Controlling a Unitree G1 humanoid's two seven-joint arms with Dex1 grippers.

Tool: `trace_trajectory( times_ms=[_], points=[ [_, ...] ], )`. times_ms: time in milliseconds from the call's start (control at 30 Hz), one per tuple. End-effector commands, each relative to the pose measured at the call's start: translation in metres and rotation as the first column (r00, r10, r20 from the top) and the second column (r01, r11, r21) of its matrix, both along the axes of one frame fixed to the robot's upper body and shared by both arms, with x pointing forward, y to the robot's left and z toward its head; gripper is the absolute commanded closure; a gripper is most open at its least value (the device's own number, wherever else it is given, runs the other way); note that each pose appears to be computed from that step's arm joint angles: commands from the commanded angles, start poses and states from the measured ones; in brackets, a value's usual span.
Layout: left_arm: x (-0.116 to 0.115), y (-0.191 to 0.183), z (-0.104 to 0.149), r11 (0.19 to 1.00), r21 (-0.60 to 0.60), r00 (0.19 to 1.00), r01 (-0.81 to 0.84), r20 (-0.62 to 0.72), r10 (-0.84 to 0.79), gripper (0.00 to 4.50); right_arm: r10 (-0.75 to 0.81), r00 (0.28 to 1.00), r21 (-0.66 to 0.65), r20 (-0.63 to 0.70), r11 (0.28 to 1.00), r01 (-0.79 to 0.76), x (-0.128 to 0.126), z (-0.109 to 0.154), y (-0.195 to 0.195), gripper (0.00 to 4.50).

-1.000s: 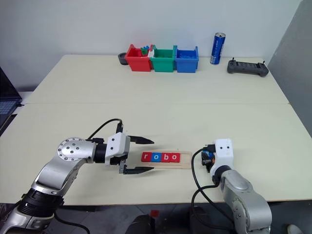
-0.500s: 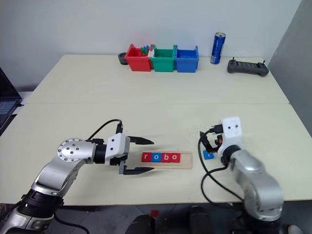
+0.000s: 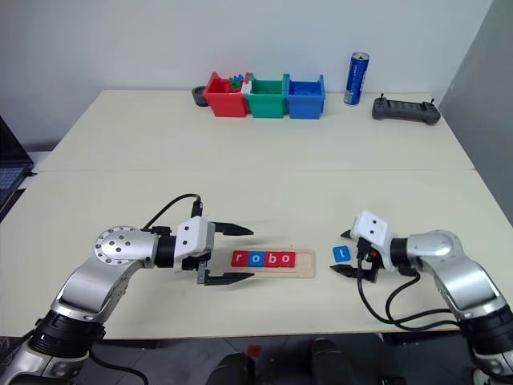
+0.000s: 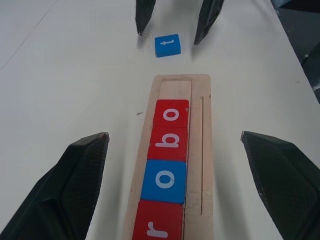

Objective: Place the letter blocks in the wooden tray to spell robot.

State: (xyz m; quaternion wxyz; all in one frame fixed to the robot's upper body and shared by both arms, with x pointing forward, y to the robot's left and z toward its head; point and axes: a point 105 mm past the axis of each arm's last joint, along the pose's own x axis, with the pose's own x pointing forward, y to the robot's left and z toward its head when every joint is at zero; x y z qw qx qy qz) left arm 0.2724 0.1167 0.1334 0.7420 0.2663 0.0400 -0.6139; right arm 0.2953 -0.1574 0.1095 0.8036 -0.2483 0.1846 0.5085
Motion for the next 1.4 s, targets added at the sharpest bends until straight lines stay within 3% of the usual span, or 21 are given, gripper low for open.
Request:
trace_trajectory(
  times_ms=[33, 133, 233, 433, 467, 833, 1400],
  points=[
    [-0.001, -0.002, 0.012, 1.0, -0.008, 0.999, 0.011, 0.045, -0.011, 0.0, 0.055, 0.999, -0.031, 0.002, 0.998, -0.055, 0.001, 0.001, -0.002, 0.05],
    [-0.001, -0.002, 0.012, 1.0, -0.006, 0.999, 0.011, 0.046, -0.01, 0.0, 0.071, 0.997, -0.046, -0.02, 0.996, -0.072, 0.001, -0.004, -0.004, 0.05],
    [-0.001, -0.002, 0.012, 1.0, -0.002, 0.999, 0.011, 0.045, -0.011, 0.0, 0.073, 0.997, -0.049, -0.025, 0.996, -0.074, 0.005, -0.008, -0.004, 0.64],
    [-0.001, 0.002, 0.011, 1.0, 0.003, 0.999, 0.007, 0.045, -0.007, 0.0, 0.085, 0.996, -0.04, -0.026, 0.995, -0.086, 0.005, -0.008, -0.001, 2.85],
    [-0.001, 0.002, 0.011, 1.0, 0.004, 0.999, 0.006, 0.045, -0.006, 0.0, 0.094, 0.995, -0.038, -0.016, 0.995, -0.094, 0.004, -0.006, 0.0, 3.06],
    [0.002, 0.014, 0.005, 0.999, 0.027, 0.999, -0.03, 0.046, 0.029, 0.0, 0.208, 0.976, -0.061, 0.068, 0.977, -0.204, -0.02, 0.025, 0.04, 3.05],
    [0.001, 0.011, 0.005, 0.999, 0.019, 0.998, -0.028, 0.053, 0.026, 0.0, 0.18, 0.983, -0.124, -0.023, 0.976, -0.181, -0.014, 0.004, 0.067, 3.05]
  ],
)
